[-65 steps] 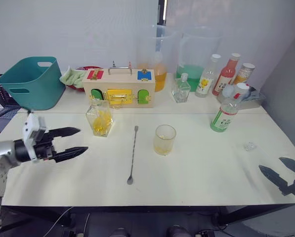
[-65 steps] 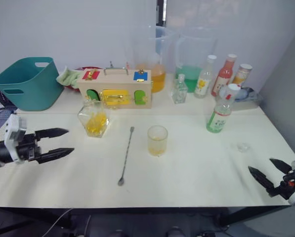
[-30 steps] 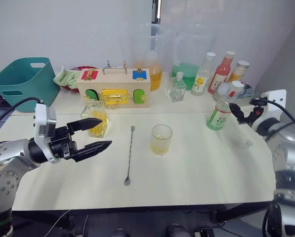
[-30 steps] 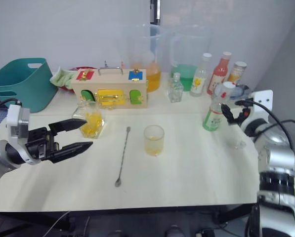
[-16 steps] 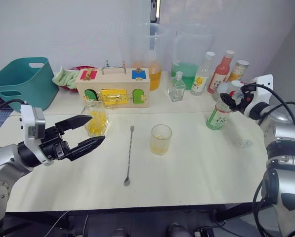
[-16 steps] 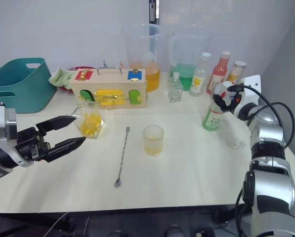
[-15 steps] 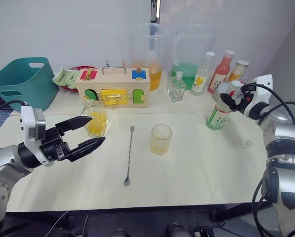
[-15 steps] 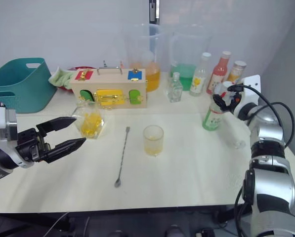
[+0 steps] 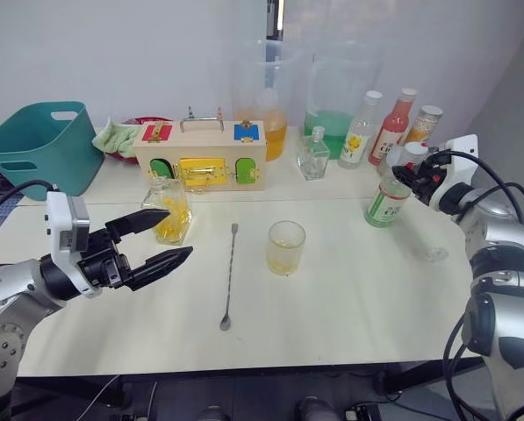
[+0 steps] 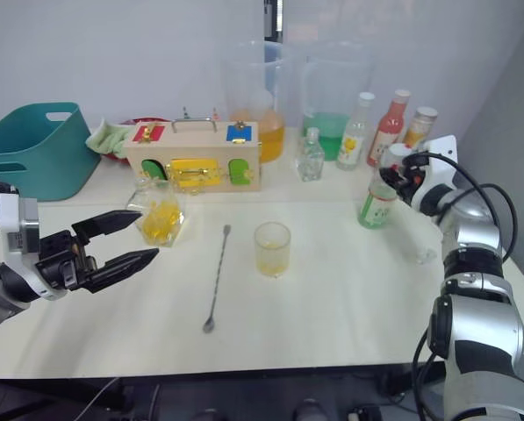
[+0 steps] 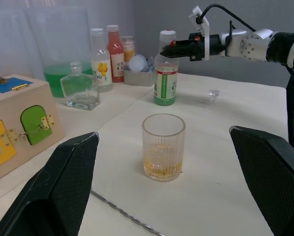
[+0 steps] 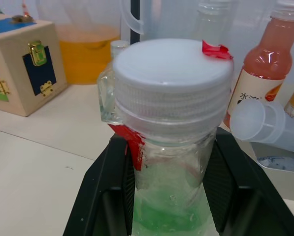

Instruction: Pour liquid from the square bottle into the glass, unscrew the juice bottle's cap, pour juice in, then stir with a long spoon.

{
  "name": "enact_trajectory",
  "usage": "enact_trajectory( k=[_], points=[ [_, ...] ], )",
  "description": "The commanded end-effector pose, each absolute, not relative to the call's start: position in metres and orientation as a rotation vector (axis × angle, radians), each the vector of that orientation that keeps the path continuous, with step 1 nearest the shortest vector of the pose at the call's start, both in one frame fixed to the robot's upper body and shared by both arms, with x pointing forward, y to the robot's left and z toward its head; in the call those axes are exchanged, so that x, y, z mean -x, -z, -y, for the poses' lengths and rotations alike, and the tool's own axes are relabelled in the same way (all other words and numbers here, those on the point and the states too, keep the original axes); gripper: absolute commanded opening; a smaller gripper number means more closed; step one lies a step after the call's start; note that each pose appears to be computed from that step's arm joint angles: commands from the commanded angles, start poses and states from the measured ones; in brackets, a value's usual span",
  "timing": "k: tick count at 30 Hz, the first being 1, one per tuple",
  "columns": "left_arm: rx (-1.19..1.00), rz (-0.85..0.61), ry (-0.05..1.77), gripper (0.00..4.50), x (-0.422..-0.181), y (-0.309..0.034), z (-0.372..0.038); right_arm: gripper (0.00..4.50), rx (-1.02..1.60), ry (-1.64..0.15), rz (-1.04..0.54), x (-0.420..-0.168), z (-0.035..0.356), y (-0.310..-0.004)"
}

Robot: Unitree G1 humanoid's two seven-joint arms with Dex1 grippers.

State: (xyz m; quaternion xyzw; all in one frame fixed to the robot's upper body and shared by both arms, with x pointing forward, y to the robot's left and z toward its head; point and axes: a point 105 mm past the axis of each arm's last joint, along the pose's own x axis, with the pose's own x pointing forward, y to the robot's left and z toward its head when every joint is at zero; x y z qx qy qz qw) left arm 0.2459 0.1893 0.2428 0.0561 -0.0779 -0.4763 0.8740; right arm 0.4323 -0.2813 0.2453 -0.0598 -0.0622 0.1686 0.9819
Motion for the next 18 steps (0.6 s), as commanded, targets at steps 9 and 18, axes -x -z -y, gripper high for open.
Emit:
enact_trajectory(
  k=[9, 18],
  points=[
    [-0.194, 0.127, 1.178, 4.50, -0.261, -0.241, -0.165, 1.35, 0.101, -0.518, 0.241, -0.348, 0.237, -0.287],
    [-0.187, 0.085, 1.316, 4.50, -0.277, -0.232, -0.152, 1.35, 0.081, -0.748, 0.148, -0.276, 0.174, -0.265]
  ],
)
